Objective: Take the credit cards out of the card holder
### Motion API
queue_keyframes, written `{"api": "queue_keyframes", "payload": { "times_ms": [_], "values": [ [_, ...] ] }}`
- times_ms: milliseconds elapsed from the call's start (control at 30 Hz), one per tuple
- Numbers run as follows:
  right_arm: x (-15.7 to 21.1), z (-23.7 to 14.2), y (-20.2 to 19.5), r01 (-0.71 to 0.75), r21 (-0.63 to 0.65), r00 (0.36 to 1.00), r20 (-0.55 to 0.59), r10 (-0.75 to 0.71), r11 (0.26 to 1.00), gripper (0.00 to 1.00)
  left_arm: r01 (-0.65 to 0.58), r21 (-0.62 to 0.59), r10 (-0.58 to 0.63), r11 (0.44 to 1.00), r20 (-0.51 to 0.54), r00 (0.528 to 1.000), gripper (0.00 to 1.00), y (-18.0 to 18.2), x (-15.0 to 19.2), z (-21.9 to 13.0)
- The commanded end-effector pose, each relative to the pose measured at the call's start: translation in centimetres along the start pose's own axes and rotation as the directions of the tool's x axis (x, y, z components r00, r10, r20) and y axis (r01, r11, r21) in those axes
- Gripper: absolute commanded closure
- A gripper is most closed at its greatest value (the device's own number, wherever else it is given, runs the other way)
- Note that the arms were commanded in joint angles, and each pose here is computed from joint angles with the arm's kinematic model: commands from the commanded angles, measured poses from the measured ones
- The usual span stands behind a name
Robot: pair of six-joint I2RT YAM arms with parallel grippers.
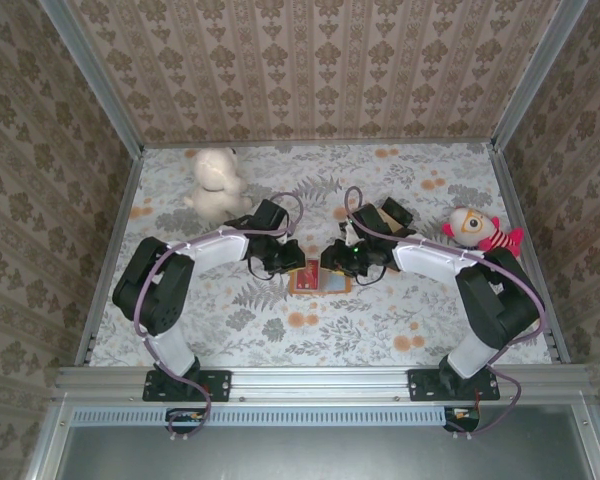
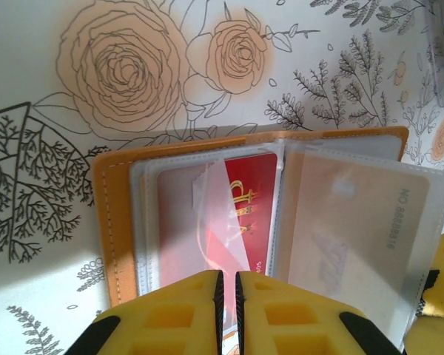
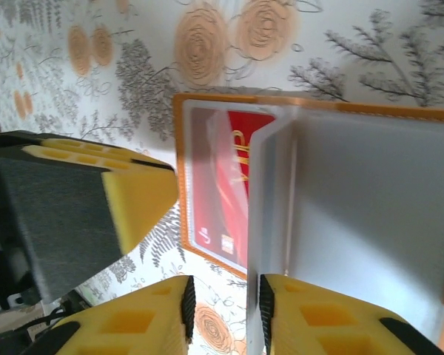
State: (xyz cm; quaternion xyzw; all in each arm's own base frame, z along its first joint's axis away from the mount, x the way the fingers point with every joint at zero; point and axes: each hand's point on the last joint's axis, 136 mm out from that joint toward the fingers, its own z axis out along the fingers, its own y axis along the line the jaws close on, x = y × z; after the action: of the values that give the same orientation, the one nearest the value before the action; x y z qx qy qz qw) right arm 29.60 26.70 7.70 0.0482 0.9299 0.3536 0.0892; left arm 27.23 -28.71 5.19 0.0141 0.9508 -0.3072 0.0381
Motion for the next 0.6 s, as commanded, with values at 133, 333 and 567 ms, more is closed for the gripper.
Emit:
{"api": "queue_keyframes", "payload": {
  "times_ms": [133,333,567],
  "values": [
    [-0.3,1.4,1.5,0.007,-0.052,0.999,-0.034,-0.008,0.999,0.66,0.006,-0.072,-0.004,0.997,0.02,1.0,0.84,2.1,0.0,-1.4],
    [-0.2,3.3,2.8,0.032,-0.116,0.998,-0.046,-0.038,0.993,0.59,0.04,-0.113,-0.033,0.993,0.065,0.997,0.84,3.7,-0.3,-3.0],
    [-0.5,2.9,3.0,0.058,-0.124,0.998,0.004,-0.058,0.991,0.45,0.039,-0.1,-0.031,0.994,0.086,0.996,0.82,3.5,-0.3,-4.0]
  ]
}}
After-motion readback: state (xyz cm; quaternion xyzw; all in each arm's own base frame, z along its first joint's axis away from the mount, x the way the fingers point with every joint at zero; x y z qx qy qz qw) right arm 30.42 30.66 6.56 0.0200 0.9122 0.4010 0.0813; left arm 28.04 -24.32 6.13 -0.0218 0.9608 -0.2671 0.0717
